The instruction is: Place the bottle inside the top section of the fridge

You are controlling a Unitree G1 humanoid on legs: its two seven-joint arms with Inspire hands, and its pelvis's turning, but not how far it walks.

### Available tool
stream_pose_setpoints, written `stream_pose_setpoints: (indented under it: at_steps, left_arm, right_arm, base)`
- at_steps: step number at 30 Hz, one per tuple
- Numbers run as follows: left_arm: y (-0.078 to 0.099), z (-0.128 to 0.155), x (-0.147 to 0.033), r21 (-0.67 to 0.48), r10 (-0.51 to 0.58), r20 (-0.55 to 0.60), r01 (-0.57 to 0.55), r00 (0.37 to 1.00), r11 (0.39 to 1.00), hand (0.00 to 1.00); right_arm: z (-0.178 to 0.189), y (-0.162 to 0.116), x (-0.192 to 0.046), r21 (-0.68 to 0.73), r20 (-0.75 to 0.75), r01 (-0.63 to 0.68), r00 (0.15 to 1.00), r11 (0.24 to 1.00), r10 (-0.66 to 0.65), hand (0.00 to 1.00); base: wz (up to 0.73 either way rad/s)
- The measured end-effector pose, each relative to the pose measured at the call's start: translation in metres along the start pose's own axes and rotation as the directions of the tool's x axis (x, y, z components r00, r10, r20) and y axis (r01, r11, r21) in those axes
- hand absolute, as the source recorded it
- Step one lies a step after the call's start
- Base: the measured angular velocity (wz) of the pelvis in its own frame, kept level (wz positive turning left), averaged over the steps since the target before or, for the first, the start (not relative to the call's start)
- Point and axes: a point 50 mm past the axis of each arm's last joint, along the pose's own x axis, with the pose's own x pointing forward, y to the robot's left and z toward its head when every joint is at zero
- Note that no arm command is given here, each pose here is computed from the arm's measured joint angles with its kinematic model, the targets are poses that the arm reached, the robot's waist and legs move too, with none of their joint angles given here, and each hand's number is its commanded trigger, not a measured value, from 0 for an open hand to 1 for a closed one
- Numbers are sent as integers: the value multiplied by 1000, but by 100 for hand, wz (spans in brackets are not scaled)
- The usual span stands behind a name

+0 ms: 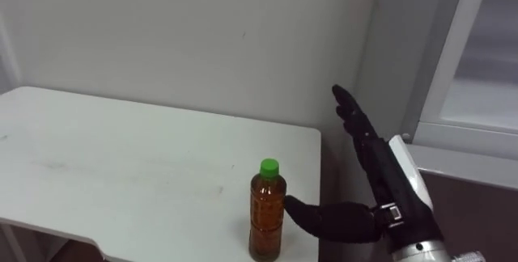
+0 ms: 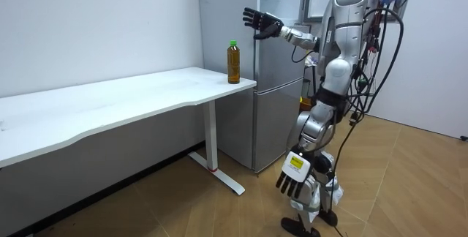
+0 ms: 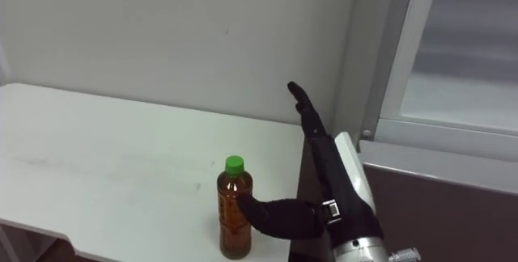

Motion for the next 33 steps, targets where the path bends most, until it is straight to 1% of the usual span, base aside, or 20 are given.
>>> stream_pose_setpoints:
  at_steps: [4,8,12,16,19,23,28,33]
  left_arm:
    - [0,-2,0,0,-1,-7,1,1000,1000,0]
    - [-1,-2,0,-1,-2,-8,2,1000,1000,0]
    - [-3,-3,-1,3,-12,-9,12,1000,1000,0]
    - [-7,-1,-1,33,-37,-5,37,999,999,0]
    - [-10,-2,-1,52,-56,-16,57,998,997,0]
    - [-10,0,-1,75,-55,-8,55,998,996,0]
    - [-14,0,-1,74,-62,-10,63,998,995,0]
    - [-17,1,-1,76,-70,-16,71,997,995,0]
  right_arm:
    - [-2,3,0,39,-14,-6,1000,999,6,0]
    - [-5,3,-2,42,-30,-15,999,999,17,0]
    - [-19,11,-5,39,-101,-49,993,998,53,0]
    - [-31,16,-8,41,-160,-73,984,996,79,0]
    - [-31,19,-9,47,-164,-84,982,995,90,0]
    - [-36,25,-10,50,-188,-89,977,995,97,0]
    - [-59,32,-24,41,-306,-122,943,992,128,0]
    - [-61,33,-28,59,-323,-110,938,992,123,0]
  base:
    - [7]
    - [8]
    - [0]
    - [4]
    - [1]
    - [2]
    - [0]
    - [1]
